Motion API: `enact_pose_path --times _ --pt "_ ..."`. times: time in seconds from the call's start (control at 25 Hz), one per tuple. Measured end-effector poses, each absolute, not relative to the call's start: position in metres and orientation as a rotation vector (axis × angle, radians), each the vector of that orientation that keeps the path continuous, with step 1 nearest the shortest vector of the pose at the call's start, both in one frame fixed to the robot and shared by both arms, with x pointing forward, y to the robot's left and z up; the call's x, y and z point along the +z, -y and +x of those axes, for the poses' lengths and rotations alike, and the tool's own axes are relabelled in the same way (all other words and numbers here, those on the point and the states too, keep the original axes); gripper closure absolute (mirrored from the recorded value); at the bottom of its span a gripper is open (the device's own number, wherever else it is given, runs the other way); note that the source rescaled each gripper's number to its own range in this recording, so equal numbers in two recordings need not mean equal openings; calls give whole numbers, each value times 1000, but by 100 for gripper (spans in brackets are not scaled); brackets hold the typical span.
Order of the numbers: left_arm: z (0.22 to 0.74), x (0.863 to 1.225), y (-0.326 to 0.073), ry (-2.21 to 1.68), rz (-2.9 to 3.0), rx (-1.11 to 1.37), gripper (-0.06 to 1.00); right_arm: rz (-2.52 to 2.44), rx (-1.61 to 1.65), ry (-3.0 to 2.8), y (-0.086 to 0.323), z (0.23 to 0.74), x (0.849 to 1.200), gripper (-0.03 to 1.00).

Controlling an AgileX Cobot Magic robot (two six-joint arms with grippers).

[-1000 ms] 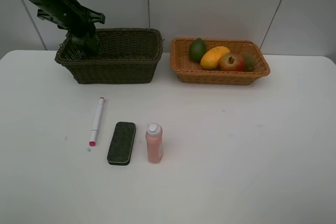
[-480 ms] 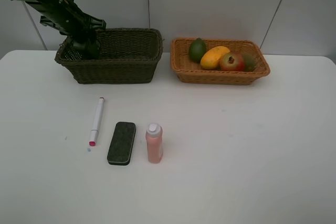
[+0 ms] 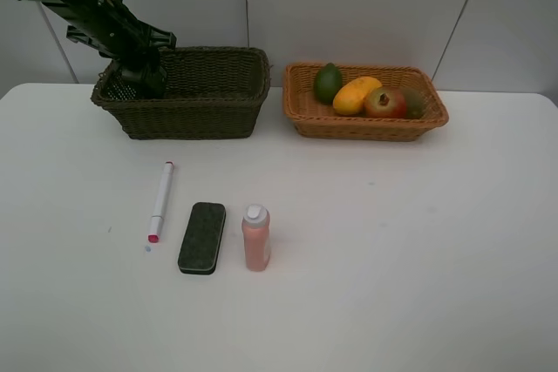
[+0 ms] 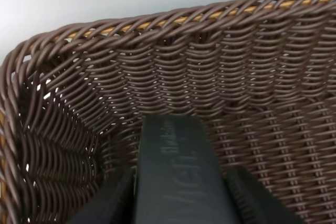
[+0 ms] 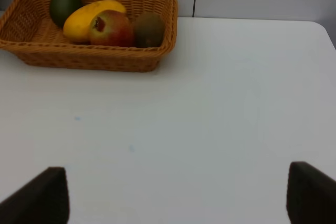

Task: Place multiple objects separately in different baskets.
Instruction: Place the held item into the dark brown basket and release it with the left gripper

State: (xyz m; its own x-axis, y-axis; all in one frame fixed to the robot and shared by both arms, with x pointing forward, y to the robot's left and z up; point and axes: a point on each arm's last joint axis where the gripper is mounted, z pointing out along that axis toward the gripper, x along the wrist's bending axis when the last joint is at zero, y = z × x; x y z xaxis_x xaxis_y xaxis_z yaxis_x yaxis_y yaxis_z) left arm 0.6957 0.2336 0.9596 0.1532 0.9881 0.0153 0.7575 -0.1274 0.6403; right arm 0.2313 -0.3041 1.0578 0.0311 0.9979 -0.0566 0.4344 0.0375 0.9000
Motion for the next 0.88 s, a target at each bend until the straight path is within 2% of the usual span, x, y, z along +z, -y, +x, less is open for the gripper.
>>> enact_pose_path --times 0.2,0.24,0.36,0.4,0.44,0.56,0.88 --pt "696 960 -234 -1649 1953 621 58 1511 894 -1518 304 231 1058 -3" --pt "696 960 -234 -1648 1955 623 52 1511 894 -1518 304 231 1058 -3" --pt "697 961 -234 -1608 1983 651 13 1511 894 -1518 304 231 1058 -3" --pt "697 962 -234 -1602 1986 656 4 1511 894 -1518 304 231 1058 -3" --pt "697 962 -234 -1602 1985 657 0 1511 894 -1518 304 231 1058 -3" --pt "697 962 -233 -1610 1971 644 -4 1511 894 -1518 304 231 1058 -3" --pt "697 962 -233 -1616 1963 635 -6 1511 894 -1518 304 231 1058 -3"
